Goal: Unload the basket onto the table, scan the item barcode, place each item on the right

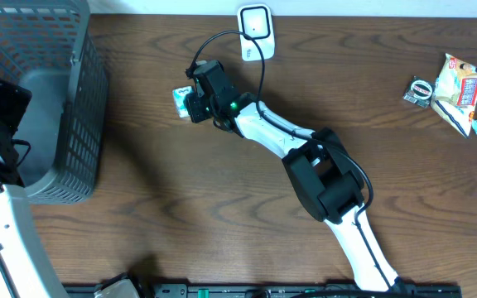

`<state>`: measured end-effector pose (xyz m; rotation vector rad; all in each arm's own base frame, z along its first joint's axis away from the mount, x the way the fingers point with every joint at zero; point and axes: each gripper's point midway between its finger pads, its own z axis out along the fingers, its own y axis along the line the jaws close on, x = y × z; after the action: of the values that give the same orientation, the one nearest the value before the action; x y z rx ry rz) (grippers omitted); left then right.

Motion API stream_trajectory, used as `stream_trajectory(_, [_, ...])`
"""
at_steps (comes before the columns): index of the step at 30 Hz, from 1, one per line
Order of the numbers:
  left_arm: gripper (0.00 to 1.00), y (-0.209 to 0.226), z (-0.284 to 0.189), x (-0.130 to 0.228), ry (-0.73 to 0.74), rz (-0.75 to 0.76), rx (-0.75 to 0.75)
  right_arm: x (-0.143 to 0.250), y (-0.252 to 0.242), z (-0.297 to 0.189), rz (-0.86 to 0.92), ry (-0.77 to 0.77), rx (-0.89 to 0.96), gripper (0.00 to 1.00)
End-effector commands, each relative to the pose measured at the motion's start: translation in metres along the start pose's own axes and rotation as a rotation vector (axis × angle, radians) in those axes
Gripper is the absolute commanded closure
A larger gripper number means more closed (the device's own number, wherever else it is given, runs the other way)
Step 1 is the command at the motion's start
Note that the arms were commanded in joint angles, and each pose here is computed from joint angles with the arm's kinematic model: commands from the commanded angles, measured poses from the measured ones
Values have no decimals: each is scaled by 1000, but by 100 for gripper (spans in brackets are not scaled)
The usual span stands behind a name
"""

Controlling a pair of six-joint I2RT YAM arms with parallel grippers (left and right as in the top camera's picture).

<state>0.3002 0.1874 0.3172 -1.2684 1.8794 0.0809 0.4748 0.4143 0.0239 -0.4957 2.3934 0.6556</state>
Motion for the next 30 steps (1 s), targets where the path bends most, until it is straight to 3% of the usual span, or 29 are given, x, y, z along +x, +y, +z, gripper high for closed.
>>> stream_trajectory(1, [2,2,1,-2,-4,-3,-10,9,-12,0,-10,43,48,76])
stream_trajectory(7, [2,2,1,-1,-4,-2,-10,28,-46,-24,7,152,234,87])
stream_trajectory(14, [2,2,1,-1,-4,-2,-10,14,-80,-111,-101,213,556,83])
stream_trajectory(16, [2,2,1,-1,-4,-2,-10,16,-80,-124,-111,233,584,80])
stream_trajectory(17, [3,2,1,-1,-4,-3,-10,18,-77,-129,-116,248,583,71])
stream_trajectory(19, [2,2,1,-1,-4,-3,-10,22,-70,-129,-125,259,572,44])
stream_trajectory(21, [2,2,1,-2,-4,-2,-10,21,-64,-125,-135,248,562,38])
stream_trajectory(24, [2,2,1,-1,-4,-2,-10,20,-43,-113,-173,222,507,38])
stream_trajectory(30, [3,2,1,-2,-4,-2,-10,45,-25,-91,-388,319,433,39])
